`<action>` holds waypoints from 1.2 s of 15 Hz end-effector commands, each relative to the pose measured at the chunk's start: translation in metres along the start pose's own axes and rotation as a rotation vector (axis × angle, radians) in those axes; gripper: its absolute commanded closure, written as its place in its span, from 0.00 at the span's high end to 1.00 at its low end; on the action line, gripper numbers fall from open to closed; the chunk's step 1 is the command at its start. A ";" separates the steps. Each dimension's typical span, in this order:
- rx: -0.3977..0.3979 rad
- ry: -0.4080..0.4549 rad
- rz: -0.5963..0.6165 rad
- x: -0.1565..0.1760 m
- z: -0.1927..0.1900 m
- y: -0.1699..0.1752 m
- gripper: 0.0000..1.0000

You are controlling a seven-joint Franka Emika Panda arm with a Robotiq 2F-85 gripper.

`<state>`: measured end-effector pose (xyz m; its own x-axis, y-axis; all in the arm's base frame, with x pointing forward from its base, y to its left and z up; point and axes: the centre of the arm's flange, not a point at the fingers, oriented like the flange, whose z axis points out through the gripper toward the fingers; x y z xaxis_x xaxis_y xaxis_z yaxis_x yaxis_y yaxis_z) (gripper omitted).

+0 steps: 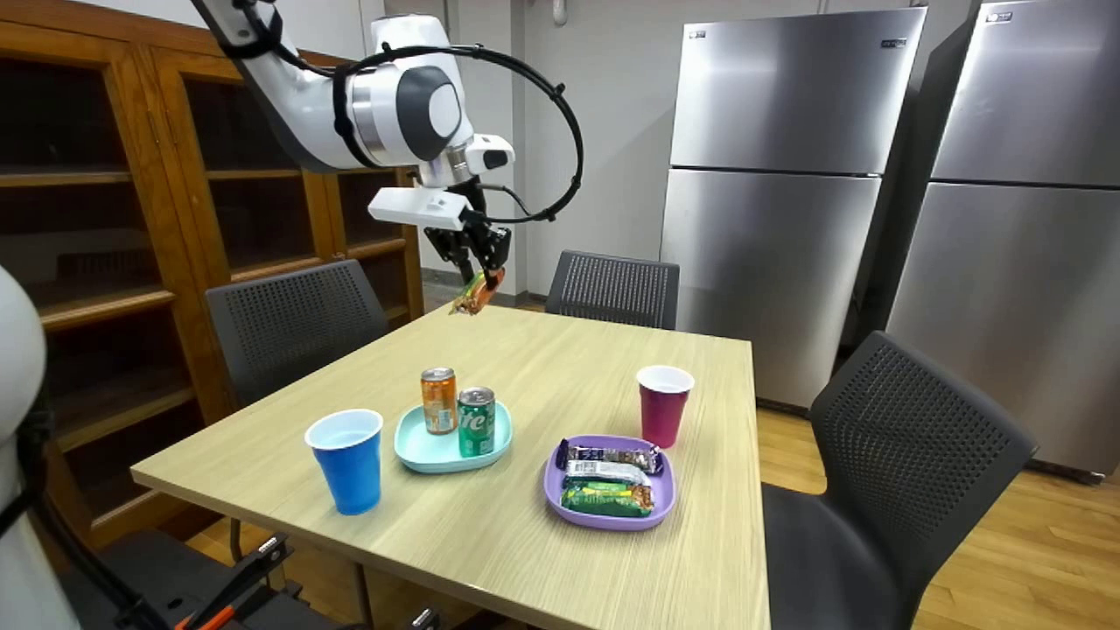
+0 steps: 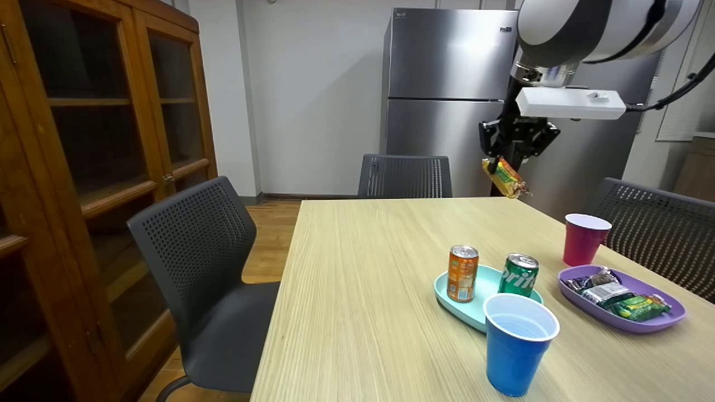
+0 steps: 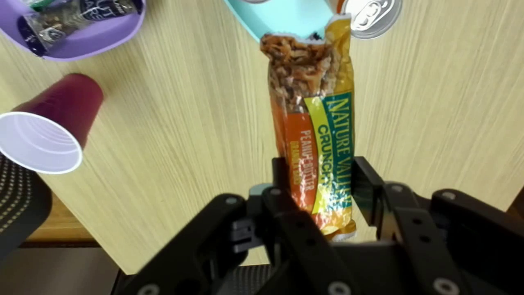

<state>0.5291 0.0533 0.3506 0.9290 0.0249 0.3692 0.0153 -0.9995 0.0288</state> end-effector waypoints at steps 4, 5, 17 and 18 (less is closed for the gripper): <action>-0.049 -0.003 0.111 -0.012 -0.002 0.070 0.17; -0.053 -0.007 0.125 -0.014 0.001 0.080 0.17; -0.024 -0.013 0.464 -0.044 0.047 0.156 0.17; -0.023 -0.013 0.492 -0.046 0.051 0.160 0.17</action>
<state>0.5098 -0.0941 0.3018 0.8582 -0.3978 0.3243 -0.3911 -0.9161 -0.0888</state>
